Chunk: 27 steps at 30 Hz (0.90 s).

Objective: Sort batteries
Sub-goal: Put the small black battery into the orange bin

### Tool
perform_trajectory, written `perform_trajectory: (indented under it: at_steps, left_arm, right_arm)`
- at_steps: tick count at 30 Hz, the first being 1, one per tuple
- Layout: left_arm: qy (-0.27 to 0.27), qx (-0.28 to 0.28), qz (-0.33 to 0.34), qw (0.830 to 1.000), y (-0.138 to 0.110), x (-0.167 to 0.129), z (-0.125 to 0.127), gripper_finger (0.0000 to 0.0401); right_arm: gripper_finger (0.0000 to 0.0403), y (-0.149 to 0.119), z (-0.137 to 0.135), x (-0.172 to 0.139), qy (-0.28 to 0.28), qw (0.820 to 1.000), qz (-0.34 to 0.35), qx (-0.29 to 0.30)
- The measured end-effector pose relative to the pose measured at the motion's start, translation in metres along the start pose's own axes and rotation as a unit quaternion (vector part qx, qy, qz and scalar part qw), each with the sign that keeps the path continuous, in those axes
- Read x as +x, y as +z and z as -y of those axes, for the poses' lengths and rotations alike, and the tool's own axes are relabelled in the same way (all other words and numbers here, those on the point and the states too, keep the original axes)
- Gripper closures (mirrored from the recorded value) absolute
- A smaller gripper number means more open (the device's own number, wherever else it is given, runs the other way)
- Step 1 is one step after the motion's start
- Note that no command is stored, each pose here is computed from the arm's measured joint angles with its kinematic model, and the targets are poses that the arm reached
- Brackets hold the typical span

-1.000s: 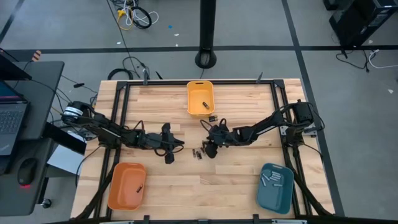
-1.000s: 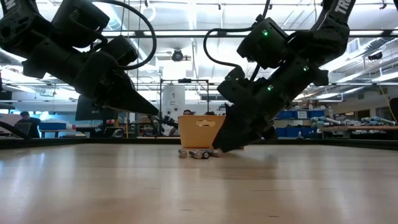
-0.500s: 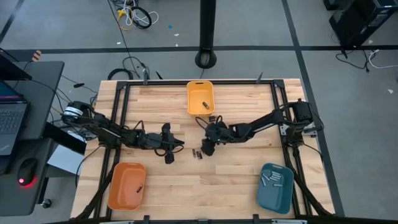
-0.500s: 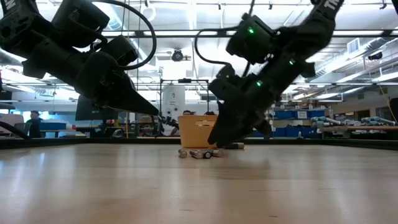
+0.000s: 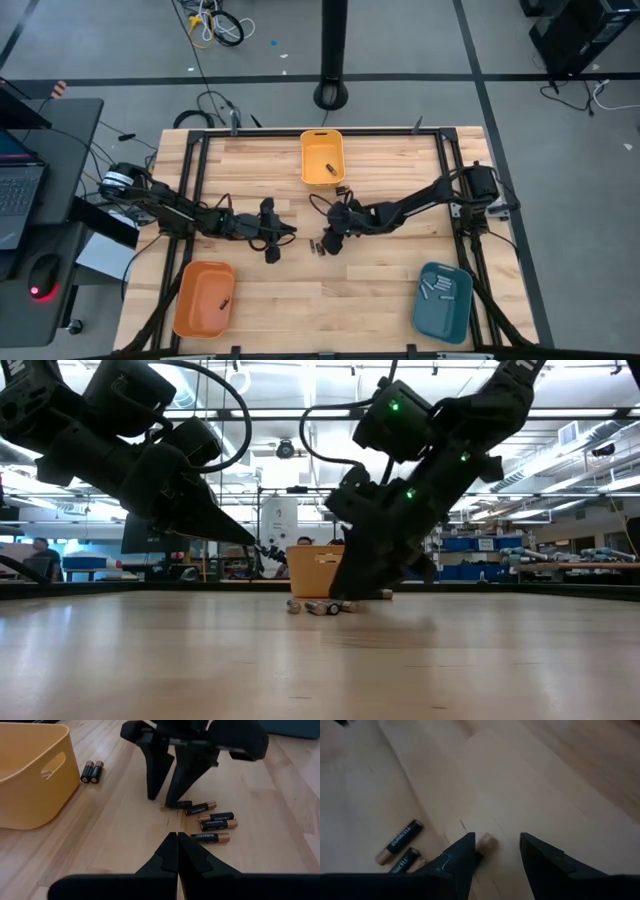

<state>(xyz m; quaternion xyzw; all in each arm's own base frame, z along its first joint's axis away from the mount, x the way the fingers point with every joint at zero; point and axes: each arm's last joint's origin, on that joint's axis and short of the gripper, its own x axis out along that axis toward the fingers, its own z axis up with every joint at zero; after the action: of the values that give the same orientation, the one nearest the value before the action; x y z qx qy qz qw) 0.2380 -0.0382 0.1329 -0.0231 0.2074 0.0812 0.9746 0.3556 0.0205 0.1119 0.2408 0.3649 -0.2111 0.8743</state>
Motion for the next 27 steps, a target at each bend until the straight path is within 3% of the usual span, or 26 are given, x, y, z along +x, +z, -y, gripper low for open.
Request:
perform_trajectory:
  at_steps: [9, 13, 17, 20, 27]
  left_arm:
    - [0.000, 0.000, -0.001, 1.000, 0.000, 0.000, 0.000, 0.0395]
    - [0.000, 0.001, -0.001, 1.000, 0.000, 0.000, 0.000, 0.0395]
    - [0.000, 0.001, -0.001, 1.000, 0.000, 0.000, 0.000, 0.0395]
    - [0.000, 0.001, -0.001, 1.000, 0.000, 0.000, 0.000, 0.0395]
    - [0.000, 0.001, 0.000, 1.000, 0.000, 0.000, 0.000, 0.0395]
  right_arm:
    - [0.0236, -0.002, -0.003, 0.012, -0.011, 1.000, -0.008, -0.023]
    - [0.0236, 0.003, -0.001, 0.004, -0.017, 0.993, -0.013, -0.114]
    - [0.0236, 0.011, 0.002, -0.017, -0.022, 0.966, -0.030, -0.254]
    - [0.0236, 0.019, 0.004, -0.032, -0.005, 0.946, -0.043, -0.322]
    - [0.0234, 0.019, 0.008, -0.032, 0.109, 0.902, -0.083, -0.409]
